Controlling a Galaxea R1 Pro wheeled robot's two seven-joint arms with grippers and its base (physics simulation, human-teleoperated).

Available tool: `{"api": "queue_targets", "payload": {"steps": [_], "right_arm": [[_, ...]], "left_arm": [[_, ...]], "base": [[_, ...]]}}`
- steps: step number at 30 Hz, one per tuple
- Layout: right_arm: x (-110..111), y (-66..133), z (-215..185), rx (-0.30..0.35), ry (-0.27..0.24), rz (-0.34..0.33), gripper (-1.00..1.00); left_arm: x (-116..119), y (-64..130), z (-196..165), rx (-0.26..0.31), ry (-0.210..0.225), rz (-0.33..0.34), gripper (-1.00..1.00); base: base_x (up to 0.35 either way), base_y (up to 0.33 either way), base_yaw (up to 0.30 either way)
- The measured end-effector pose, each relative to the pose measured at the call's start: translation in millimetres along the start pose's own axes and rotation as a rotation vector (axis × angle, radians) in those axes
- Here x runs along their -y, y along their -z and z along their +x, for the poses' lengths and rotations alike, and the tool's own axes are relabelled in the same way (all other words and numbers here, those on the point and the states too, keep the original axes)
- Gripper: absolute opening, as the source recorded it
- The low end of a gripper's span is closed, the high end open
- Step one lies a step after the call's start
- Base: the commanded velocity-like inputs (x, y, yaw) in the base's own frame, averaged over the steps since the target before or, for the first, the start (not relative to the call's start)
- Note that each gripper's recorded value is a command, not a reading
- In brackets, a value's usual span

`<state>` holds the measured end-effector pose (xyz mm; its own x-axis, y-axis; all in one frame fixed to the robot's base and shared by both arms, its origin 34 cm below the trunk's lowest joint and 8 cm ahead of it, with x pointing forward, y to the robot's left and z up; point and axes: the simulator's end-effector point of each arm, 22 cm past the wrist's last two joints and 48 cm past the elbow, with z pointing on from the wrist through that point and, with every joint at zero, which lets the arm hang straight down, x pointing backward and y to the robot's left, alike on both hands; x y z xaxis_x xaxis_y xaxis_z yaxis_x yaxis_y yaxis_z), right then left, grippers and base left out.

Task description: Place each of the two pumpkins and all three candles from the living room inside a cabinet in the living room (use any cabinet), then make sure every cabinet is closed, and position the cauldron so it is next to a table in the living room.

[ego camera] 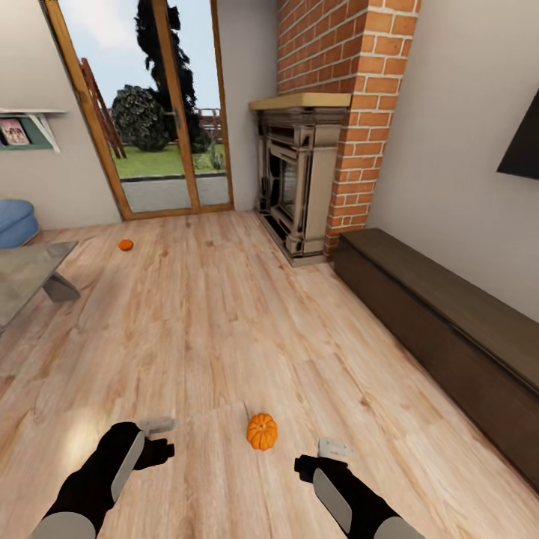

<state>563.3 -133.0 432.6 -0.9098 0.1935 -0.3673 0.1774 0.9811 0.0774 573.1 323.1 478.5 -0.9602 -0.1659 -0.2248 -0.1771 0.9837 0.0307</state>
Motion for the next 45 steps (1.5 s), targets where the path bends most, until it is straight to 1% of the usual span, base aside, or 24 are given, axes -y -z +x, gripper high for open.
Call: {"api": "queue_targets", "payload": {"steps": [5, 12, 19, 21, 25, 29, 34, 45], "right_arm": [[0.2, -0.6, 0.6, -0.002, 0.000, 0.000, 1.00], [0.6, -2.2, 3.0, -0.007, 0.000, 0.001, 1.00], [0.8, -4.8, 7.1, -0.017, 0.001, 0.002, 1.00], [1.7, -5.8, 8.6, -0.020, 0.001, 0.003, 1.00], [3.2, -7.8, 11.2, -0.026, 0.000, 0.006, 1.00], [4.9, -9.4, 12.2, -0.028, 0.000, 0.008, 1.00], [6.3, -9.9, 12.1, -0.028, 0.001, 0.009, 1.00], [5.7, -10.6, 13.6, -0.031, 0.001, 0.009, 1.00]], "left_arm": [[-0.3, 0.1, 0.0, -0.002, 0.001, 0.002, 1.00], [-0.2, 1.9, -5.3, 0.009, 0.001, 0.003, 1.00], [-0.3, -0.3, -1.7, -0.007, -0.001, 0.002, 1.00], [-0.8, -1.4, -1.1, -0.009, -0.001, 0.002, 1.00], [-9.9, -3.4, 0.0, -0.015, 0.004, -0.009, 1.00], [-11.5, -5.1, 1.5, -0.021, 0.005, -0.010, 1.00], [-8.7, -5.5, 1.8, -0.022, 0.006, 0.006, 1.00], [-7.9, -6.6, 2.5, -0.023, 0.006, 0.010, 1.00]], "base": [[0.201, 0.255, 0.290], [0.177, 0.198, 0.234], [0.150, 0.130, 0.173], [0.179, 0.176, 0.061], [0.178, 0.230, 0.018], [0.125, 0.291, 0.003], [0.144, 0.296, 0.001], [0.078, 0.326, 0.012]]}}
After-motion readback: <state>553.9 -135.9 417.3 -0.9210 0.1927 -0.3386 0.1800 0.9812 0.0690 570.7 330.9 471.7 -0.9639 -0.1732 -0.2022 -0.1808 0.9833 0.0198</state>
